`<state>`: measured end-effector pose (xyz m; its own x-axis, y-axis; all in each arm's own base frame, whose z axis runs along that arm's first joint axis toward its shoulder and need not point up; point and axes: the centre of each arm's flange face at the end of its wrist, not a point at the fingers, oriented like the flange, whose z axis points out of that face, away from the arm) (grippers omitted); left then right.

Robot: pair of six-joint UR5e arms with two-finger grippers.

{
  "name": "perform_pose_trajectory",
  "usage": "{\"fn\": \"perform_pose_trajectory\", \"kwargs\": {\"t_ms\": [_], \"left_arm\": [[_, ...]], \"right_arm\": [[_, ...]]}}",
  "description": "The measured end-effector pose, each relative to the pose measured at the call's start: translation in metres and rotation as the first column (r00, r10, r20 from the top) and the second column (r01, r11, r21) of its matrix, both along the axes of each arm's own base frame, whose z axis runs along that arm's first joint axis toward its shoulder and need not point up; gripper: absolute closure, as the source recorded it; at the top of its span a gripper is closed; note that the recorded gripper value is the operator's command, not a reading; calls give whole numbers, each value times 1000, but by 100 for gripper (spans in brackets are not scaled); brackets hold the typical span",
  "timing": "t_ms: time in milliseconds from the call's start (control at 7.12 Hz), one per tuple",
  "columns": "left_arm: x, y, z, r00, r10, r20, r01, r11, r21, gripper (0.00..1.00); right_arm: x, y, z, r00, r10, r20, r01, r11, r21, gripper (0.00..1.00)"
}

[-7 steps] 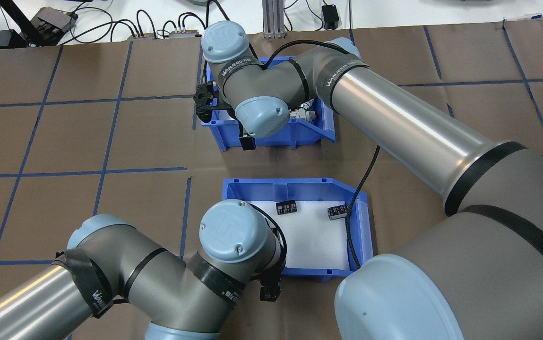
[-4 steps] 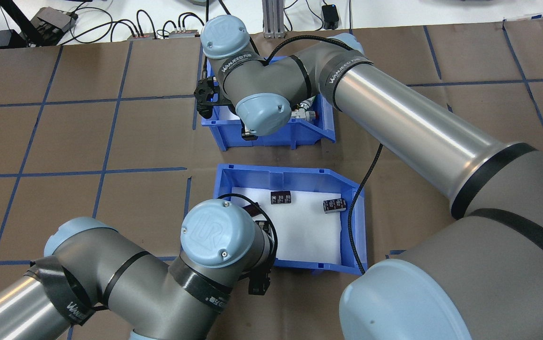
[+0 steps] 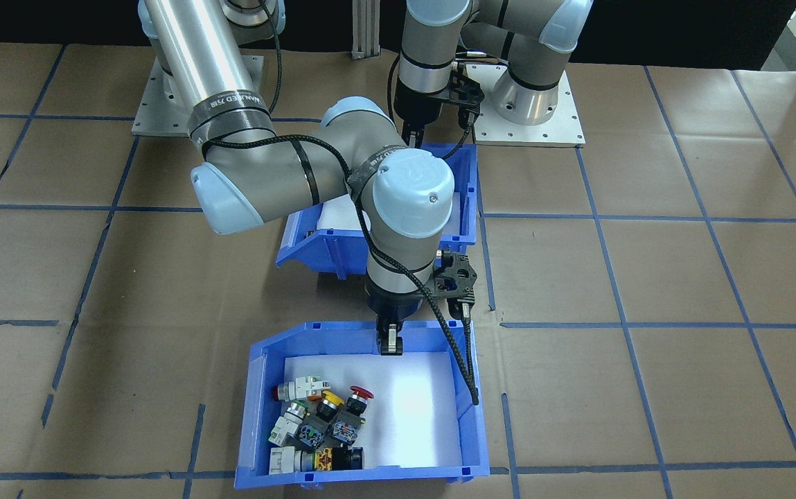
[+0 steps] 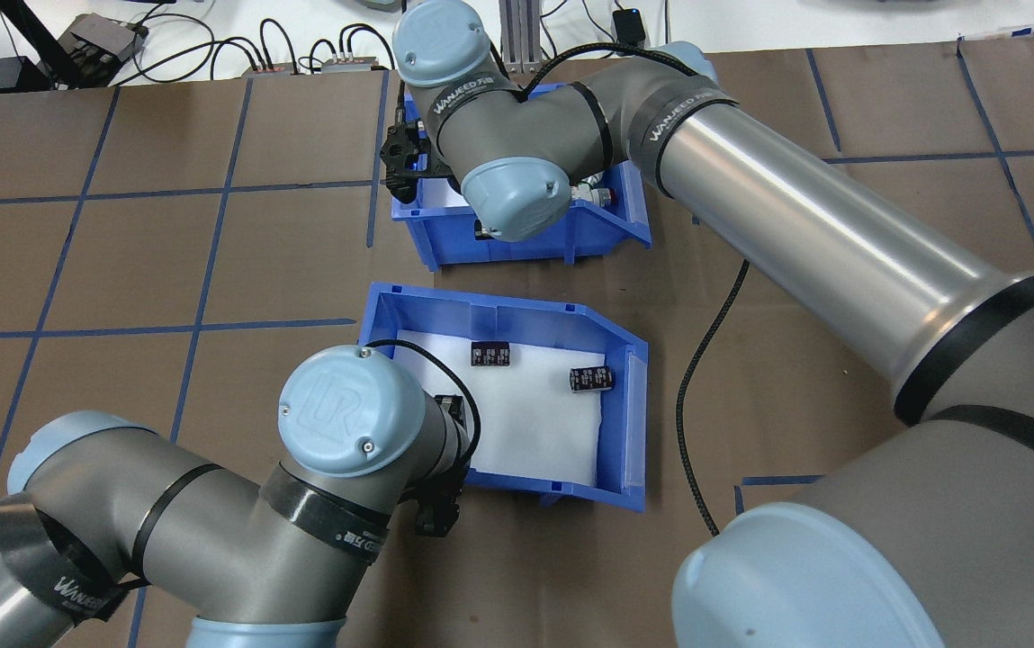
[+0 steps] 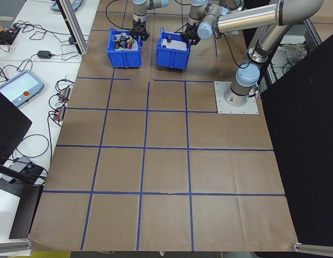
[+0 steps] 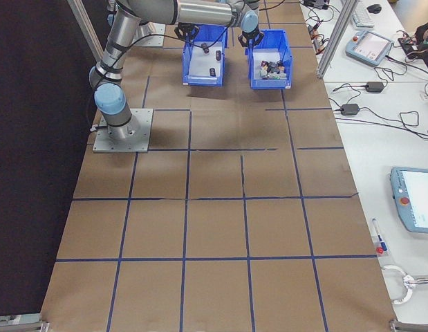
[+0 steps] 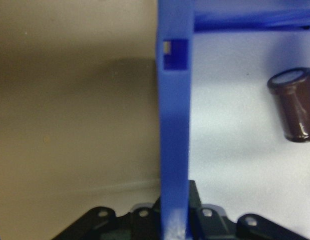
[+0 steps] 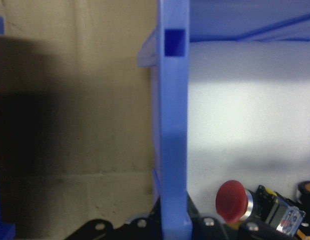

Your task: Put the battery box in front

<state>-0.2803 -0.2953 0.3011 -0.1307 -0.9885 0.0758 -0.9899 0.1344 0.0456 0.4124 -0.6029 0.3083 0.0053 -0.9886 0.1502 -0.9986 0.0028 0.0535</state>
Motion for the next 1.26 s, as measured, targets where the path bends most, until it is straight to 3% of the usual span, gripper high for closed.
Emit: {"fn": "perform_pose_trajectory", "kwargs": {"t_ms": [281, 843, 1264], "left_arm": [[24, -18, 0, 999, -37, 14, 37, 999, 10, 100], [129, -95, 21, 995, -96, 21, 97, 995, -17, 100], [190, -178, 46, 995, -92, -47, 91, 996, -12, 100]], "right_arm": [[-49, -13, 35, 1000, -14, -1, 14, 1000, -19, 100], [-183, -43, 89, 999, 2, -37, -2, 1000, -2, 100], [-291, -17, 107, 998, 34, -54, -32, 999, 35, 100]]}}
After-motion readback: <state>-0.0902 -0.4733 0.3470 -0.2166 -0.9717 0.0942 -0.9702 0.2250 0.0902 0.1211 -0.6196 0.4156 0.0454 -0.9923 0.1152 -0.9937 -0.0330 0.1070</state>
